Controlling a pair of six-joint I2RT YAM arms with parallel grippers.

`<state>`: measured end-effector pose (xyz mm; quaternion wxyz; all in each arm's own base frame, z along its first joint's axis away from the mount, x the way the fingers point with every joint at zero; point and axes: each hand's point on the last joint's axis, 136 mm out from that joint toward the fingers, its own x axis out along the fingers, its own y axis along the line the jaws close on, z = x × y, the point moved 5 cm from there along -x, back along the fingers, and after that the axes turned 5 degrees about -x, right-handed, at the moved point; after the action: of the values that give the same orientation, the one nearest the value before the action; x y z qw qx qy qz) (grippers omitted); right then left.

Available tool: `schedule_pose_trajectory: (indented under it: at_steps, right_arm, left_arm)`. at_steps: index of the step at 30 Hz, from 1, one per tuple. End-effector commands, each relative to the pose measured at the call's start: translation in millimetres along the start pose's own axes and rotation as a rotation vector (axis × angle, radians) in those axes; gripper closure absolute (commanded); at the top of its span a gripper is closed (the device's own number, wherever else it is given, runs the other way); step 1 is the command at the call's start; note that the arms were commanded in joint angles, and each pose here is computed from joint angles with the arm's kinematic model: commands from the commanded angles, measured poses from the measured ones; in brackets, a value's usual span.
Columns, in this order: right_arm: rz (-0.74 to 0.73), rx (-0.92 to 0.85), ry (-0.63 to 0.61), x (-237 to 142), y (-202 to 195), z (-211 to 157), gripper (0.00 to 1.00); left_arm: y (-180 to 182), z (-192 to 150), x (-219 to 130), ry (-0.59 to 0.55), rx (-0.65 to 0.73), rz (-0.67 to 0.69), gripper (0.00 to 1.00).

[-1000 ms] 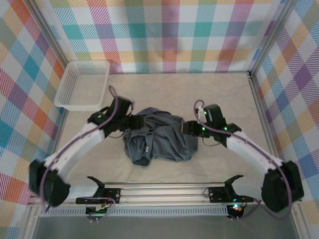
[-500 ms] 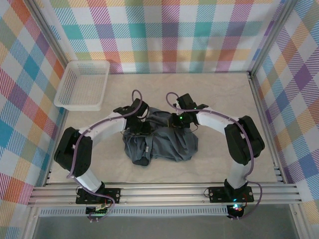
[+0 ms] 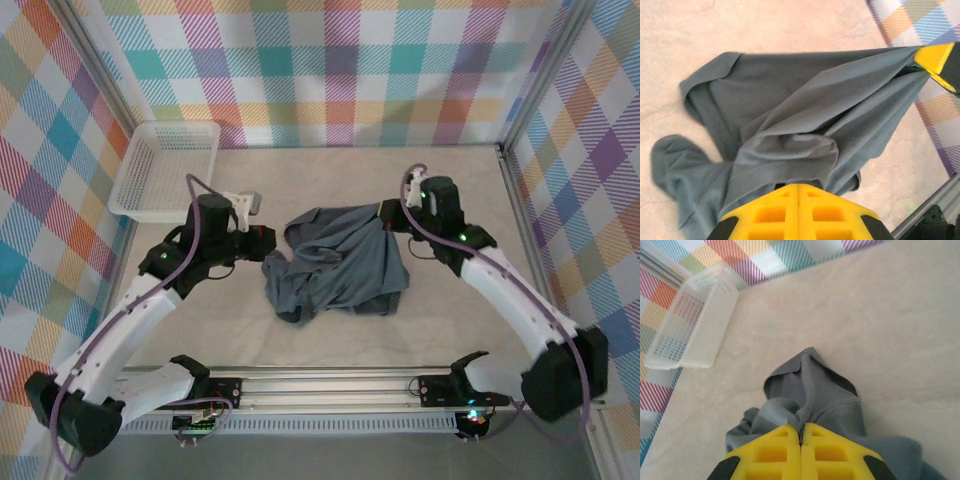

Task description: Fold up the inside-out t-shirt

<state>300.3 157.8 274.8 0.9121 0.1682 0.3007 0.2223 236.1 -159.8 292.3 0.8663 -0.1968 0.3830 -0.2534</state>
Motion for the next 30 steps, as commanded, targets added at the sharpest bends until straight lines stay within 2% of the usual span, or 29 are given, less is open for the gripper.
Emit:
schedule_pose_trajectory:
  at_steps: [1,2,5,6,11,14,15,18,20,21,23,24,25,26,27,30]
  right_arm:
    - [-0.053,-0.012,0.006,0,-17,-26,1.0]
    - [-0.059,0.005,0.026,0,-22,-37,1.0]
    - [-0.009,0.055,0.092,3,-24,-63,1.0]
    - [0.012,0.071,0.11,3,-23,-68,1.0]
    - [0.031,0.076,0.129,0,-18,-65,1.0]
    - [-0.003,0.071,0.097,-8,-17,-53,1.0]
    - [-0.038,0.081,0.085,-12,-19,-50,1.0]
    - [-0.13,0.117,0.033,-27,-26,-36,1.0]
    - [-0.124,0.132,-0.002,-34,-24,-28,1.0]
    - [-0.121,0.14,-0.018,-38,-23,-25,1.0]
    - [-0.122,0.153,-0.037,-43,-23,-23,1.0]
    - [-0.133,0.157,-0.043,-46,-24,-23,1.0]
    - [-0.149,0.163,-0.045,-48,-27,-24,1.0]
    - [-0.176,0.169,-0.044,-50,-32,-26,1.0]
    - [-0.21,0.181,-0.04,-52,-38,-30,1.0]
    - [-0.313,0.22,-0.011,-58,-61,-48,1.0]
  left_arm:
    - [17,-46,25,0.169,-0.041,-0.017,1.0]
    - [16,-56,34,0.202,-0.06,-0.043,0.99]
    - [-1,-71,61,0.228,-0.037,-0.076,0.71]
    - [-6,-72,72,0.235,-0.032,-0.068,0.65]
    - [-25,-59,125,0.24,-0.034,-0.022,0.51]
    - [-47,-59,160,0.271,0.066,-0.04,0.39]
    - [-47,-68,170,0.32,0.109,0.008,0.35]
    - [-49,-80,197,0.37,0.188,0.078,0.23]
    - [-40,-85,211,0.383,0.203,0.136,0.2]
    - [-34,-87,216,0.39,0.216,0.173,0.21]
    - [-21,-88,223,0.4,0.231,0.242,0.32]
    - [-15,-88,223,0.4,0.231,0.271,0.45]
    - [-10,-87,221,0.393,0.223,0.291,0.64]
    - [-5,-84,218,0.385,0.211,0.301,0.75]
    - [-2,-80,211,0.374,0.2,0.308,0.81]
    - [9,-69,188,0.337,0.181,0.335,0.91]
